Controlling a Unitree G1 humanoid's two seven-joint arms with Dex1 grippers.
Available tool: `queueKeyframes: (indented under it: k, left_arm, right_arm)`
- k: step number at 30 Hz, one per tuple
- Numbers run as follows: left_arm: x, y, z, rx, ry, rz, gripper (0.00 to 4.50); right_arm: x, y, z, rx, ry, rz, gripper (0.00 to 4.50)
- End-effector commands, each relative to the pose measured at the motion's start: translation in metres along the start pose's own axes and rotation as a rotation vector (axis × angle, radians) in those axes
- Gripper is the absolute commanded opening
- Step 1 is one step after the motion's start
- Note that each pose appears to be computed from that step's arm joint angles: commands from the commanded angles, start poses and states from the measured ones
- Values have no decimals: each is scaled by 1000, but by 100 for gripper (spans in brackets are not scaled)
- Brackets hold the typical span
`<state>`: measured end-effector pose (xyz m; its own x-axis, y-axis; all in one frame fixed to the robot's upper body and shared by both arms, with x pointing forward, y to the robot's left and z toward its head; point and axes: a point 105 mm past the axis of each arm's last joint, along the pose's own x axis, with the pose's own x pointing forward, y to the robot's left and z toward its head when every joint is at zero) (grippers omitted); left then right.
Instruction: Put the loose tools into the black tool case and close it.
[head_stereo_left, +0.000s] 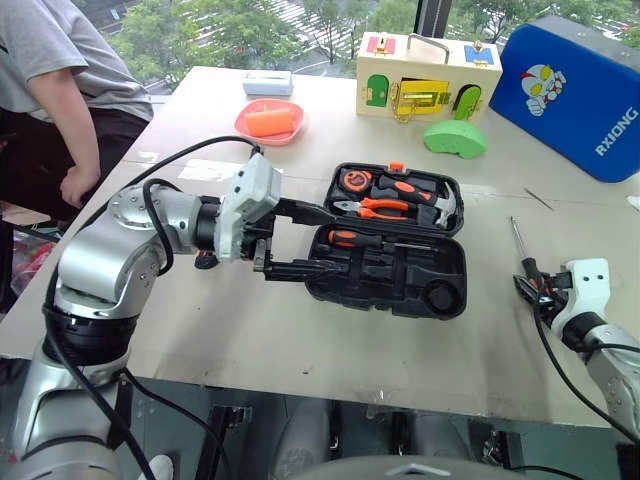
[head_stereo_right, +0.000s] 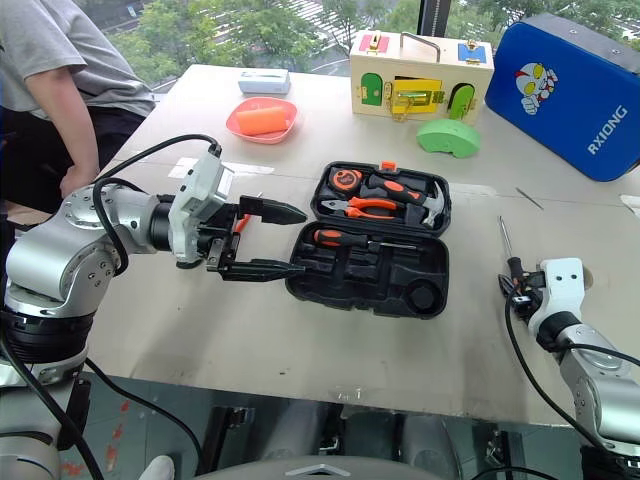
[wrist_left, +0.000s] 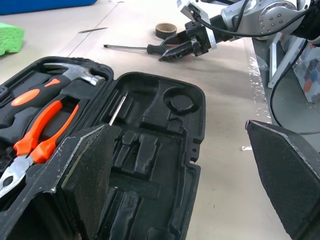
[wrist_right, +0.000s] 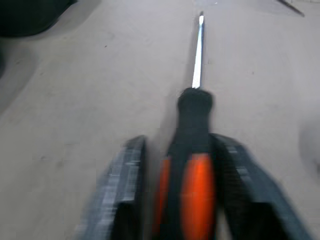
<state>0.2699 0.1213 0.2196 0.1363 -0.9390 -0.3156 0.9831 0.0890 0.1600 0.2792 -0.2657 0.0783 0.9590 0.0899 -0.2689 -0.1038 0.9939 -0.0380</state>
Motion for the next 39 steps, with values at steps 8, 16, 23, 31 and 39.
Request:
queueKeyframes:
  k: [8,16,23,31,39]
  left_arm:
    - [-11,0,5,36,13,24,450]
    - [-19,-3,-9,22,63,71,450]
    - [-18,-7,-9,31,61,112,450]
    - [-22,-9,-9,37,64,147,450]
    - [-22,-8,-9,38,59,152,450]
  right_arm:
    - [-4,44,94,-207,-217,363,54]
    - [-7,138,120,-565,-151,1070,54]
    - [26,155,89,-729,-37,1141,54]
    - [45,147,75,-720,-1,1108,54]
    - [52,136,68,-659,19,1083,54]
